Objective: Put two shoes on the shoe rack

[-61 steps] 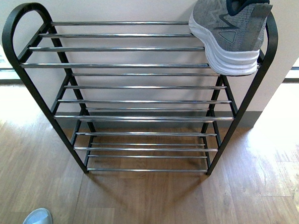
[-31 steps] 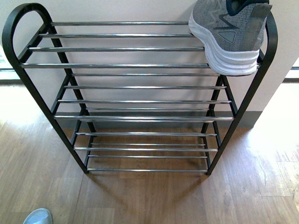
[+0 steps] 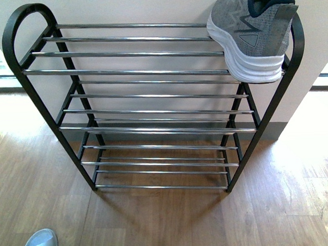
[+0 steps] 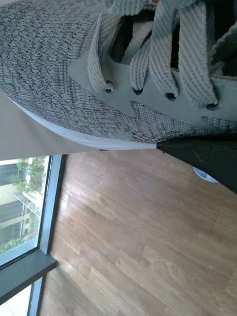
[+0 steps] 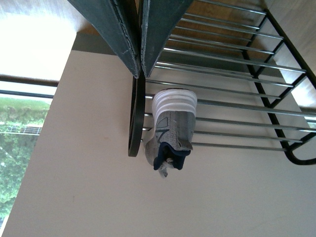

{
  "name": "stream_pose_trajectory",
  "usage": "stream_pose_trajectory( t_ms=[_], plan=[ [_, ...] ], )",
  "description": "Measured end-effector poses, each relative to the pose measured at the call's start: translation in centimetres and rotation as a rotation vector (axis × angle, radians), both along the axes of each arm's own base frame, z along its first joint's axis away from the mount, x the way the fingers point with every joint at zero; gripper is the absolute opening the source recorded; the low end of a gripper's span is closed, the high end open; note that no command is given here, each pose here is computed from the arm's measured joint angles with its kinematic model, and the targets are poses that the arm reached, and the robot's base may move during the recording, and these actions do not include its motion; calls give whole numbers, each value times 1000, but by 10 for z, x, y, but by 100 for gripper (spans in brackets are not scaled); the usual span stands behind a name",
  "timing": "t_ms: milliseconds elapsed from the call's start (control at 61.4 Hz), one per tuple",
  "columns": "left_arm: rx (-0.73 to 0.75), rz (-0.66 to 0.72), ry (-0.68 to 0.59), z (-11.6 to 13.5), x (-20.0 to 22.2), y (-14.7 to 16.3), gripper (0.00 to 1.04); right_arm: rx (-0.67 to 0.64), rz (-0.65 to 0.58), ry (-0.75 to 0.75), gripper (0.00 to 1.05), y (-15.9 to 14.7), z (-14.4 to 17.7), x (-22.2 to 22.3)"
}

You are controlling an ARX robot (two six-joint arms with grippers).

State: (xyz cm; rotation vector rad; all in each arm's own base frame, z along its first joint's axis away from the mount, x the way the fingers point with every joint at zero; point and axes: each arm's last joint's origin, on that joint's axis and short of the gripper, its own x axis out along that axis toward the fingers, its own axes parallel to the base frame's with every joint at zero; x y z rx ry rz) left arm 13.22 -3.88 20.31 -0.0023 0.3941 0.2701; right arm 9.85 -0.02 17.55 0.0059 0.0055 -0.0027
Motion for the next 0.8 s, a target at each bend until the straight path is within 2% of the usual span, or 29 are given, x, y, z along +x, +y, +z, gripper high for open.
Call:
stream_pose_trajectory(
  t_ms=[391,472,684,765,798],
  plan=[
    [-1,0,0,0,0,0,3,-2,0,-28,2,0,-3,-2],
    [-1,0,0,0,0,0,3,-2,0,-28,21,0,-3,-2],
    [-1,-1,0,0,0,0,3,-2,0,-28,57,0,-3,-2],
    [-1,0,0,0,0,0,3,1,0,-28,69,0,-3,-2],
    [-1,0,0,0,0,0,3,0,0,-28,64,0,-3,-2]
  ],
)
